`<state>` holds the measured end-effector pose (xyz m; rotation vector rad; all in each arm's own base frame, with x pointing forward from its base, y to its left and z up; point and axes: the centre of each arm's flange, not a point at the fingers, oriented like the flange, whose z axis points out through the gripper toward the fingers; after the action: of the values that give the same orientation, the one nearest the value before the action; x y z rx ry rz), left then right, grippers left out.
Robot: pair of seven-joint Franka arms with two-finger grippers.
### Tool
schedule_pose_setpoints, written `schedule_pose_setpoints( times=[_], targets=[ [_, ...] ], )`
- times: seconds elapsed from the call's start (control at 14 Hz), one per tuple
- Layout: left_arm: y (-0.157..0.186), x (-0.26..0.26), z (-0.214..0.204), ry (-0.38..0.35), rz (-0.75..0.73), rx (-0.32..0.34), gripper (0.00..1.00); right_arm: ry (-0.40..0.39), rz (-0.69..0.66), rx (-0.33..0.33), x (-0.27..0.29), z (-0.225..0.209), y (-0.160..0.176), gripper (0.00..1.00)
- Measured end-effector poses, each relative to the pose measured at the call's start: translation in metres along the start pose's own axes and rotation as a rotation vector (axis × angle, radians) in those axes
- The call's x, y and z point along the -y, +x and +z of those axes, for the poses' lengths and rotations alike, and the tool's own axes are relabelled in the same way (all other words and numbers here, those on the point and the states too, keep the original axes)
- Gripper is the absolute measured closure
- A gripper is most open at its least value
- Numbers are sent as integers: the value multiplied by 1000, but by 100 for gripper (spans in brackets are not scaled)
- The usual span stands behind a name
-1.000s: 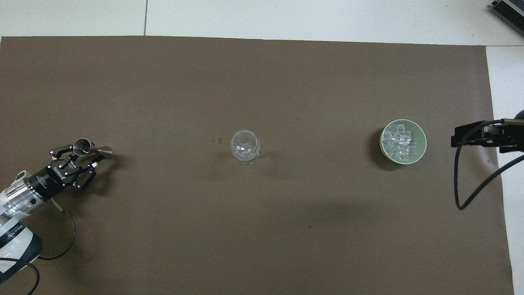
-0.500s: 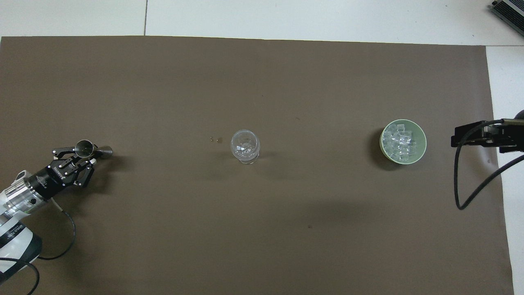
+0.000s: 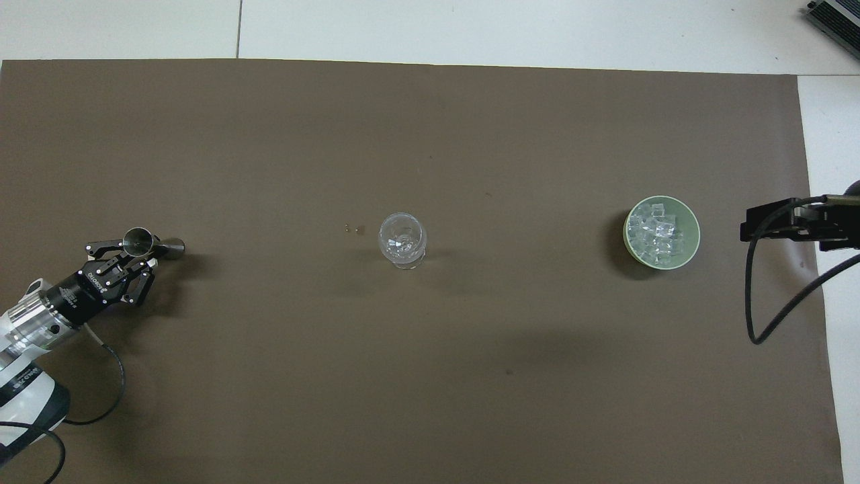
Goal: Pour wine and add ice with both arms
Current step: 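Lift the jigger with the left gripper and carry it to the glass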
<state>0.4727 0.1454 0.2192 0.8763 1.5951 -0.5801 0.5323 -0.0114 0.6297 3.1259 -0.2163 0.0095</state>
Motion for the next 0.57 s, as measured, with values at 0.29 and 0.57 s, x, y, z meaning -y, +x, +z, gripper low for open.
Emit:
schedule_pose_setpoints(
  times=[0.29,0.57],
  targets=[
    [-18,-9,21,26,-4,15,80,0,0,0,0,0,0,0],
    [-38,-13,49,47,18,10,80,0,0,0,0,0,0,0]
  ],
)
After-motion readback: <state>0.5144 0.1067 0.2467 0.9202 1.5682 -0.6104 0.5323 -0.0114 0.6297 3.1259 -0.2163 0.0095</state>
